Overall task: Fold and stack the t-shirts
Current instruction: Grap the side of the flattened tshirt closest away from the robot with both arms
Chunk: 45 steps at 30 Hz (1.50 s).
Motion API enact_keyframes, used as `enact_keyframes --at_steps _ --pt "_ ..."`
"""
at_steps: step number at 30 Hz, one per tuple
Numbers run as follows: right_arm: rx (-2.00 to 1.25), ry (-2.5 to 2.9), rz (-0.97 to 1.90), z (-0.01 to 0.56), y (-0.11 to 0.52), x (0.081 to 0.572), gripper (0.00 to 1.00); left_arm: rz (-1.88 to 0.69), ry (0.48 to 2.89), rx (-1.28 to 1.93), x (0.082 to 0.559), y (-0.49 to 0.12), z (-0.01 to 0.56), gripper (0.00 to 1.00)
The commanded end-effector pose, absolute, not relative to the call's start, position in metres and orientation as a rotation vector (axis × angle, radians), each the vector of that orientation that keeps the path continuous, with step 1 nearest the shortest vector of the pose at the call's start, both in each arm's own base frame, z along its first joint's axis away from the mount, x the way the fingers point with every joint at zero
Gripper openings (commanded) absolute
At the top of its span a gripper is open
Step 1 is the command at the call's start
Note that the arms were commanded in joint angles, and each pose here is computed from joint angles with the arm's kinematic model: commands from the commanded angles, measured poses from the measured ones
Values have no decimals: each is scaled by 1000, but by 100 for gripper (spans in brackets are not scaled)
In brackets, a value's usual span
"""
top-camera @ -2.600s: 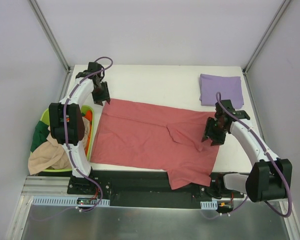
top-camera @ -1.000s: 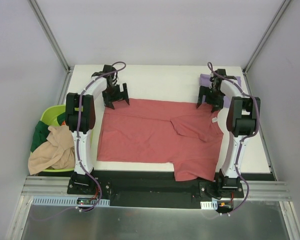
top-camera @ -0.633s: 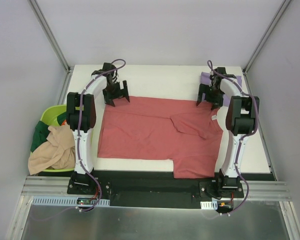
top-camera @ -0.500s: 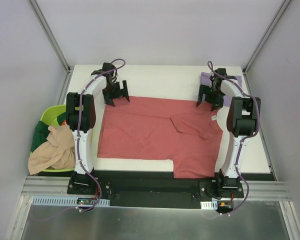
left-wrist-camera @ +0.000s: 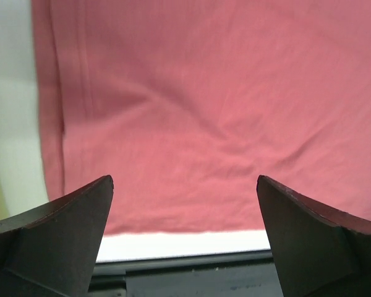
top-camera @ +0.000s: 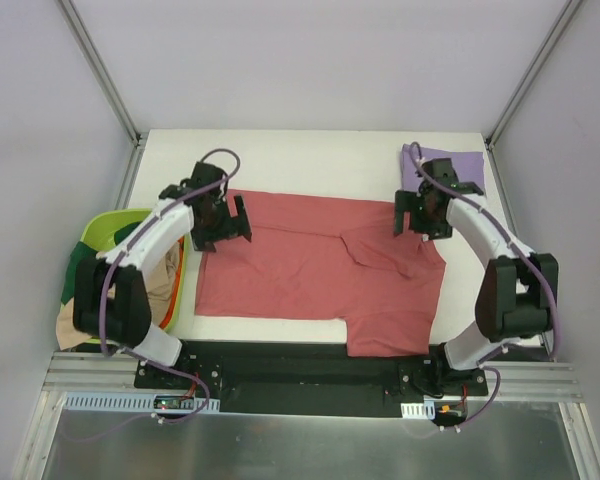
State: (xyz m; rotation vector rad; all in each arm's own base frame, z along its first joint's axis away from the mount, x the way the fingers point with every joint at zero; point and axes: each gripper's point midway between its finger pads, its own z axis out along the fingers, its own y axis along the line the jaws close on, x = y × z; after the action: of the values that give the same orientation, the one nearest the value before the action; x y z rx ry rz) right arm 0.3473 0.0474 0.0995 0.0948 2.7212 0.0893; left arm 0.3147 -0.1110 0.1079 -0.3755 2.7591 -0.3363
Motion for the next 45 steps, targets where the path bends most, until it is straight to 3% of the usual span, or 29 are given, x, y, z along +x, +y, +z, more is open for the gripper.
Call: enact_keyframes --at_steps 1,5,11,25,34,39,45 --pt "11 2751 48 94 73 296 96 -236 2796 -502 251 -111 89 99" --pt "93 2851 178 74 93 246 96 -246 2816 -555 209 -111 74 99" --pt "134 2947 225 44 99 233 96 -158 2768 -568 214 -98 65 99" --pt "313 2870 235 20 77 335 96 -42 2840 -586 278 -100 16 99" --pt "305 2795 219 40 72 375 96 -106 2814 -534 323 -104 28 99" --pt "299 2783 197 57 65 347 96 -287 2813 -503 303 -120 51 99" --pt "338 2691 78 85 44 316 96 -303 2742 -633 255 -108 73 99"
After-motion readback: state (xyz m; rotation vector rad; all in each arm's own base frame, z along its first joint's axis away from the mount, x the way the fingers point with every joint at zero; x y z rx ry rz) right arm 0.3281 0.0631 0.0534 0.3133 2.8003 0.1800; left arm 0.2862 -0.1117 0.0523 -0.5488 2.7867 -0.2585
